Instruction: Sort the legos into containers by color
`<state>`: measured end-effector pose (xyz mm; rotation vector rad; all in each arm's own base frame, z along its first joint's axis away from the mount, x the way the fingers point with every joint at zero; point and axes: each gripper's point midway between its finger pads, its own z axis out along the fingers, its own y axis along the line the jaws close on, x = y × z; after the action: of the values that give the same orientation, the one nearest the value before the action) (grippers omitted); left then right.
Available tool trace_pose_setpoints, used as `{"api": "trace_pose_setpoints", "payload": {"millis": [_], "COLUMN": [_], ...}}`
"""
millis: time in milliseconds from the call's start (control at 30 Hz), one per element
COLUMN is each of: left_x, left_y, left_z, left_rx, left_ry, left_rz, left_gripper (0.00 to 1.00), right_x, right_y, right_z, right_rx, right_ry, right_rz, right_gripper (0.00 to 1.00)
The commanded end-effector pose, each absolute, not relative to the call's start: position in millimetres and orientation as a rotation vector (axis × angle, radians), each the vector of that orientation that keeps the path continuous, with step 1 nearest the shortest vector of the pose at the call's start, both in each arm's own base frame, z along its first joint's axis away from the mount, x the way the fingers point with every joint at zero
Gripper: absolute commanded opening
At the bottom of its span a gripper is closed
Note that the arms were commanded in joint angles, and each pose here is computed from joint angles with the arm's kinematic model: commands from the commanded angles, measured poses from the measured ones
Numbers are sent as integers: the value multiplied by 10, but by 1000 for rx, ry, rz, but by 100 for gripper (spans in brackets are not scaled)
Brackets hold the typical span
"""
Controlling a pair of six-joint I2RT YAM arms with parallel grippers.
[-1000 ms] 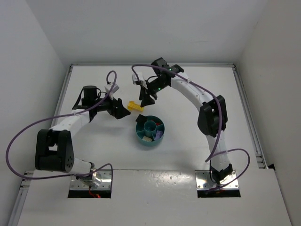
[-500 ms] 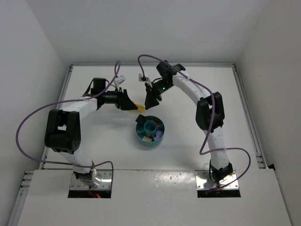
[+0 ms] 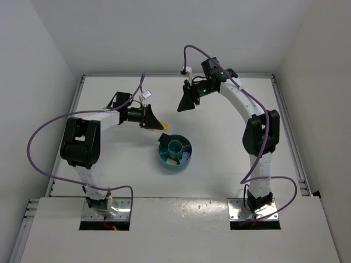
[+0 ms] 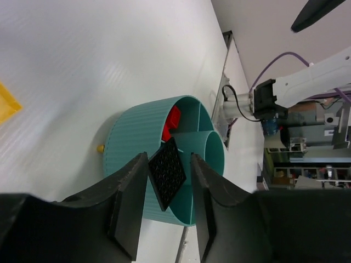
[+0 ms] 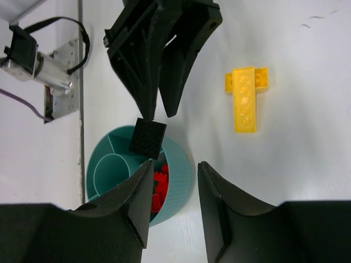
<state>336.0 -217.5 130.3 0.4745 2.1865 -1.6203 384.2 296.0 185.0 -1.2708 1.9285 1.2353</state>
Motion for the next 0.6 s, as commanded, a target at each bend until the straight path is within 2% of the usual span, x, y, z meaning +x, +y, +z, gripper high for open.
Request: {"api": "trace_pose_setpoints", "payload": {"millis": [0, 133, 433, 567], "left_x": [3379, 3389, 3330, 3316], "left_y": [-2186, -2153, -2125, -2113], "left_z": [1400, 1353, 1172, 1108], "left_rx": [482, 464, 459, 462], "left_ry": [2164, 2177, 2238, 2255], "left_rz": [-1679, -1680, -1670, -1659], "left_gripper": [43, 50, 50, 46], "right_x": [3857, 3885, 3933, 3942], "right_y": [2972, 2943, 2924, 2927], "right_z": [2115, 2120, 2191, 2150], "right_rx": [-1213, -1179, -1145, -1143], "right_ry": [1897, 1908, 1905, 1914], "right_rz": [1226, 1229, 1227, 1231], "right_gripper": [38, 38, 38, 38]}}
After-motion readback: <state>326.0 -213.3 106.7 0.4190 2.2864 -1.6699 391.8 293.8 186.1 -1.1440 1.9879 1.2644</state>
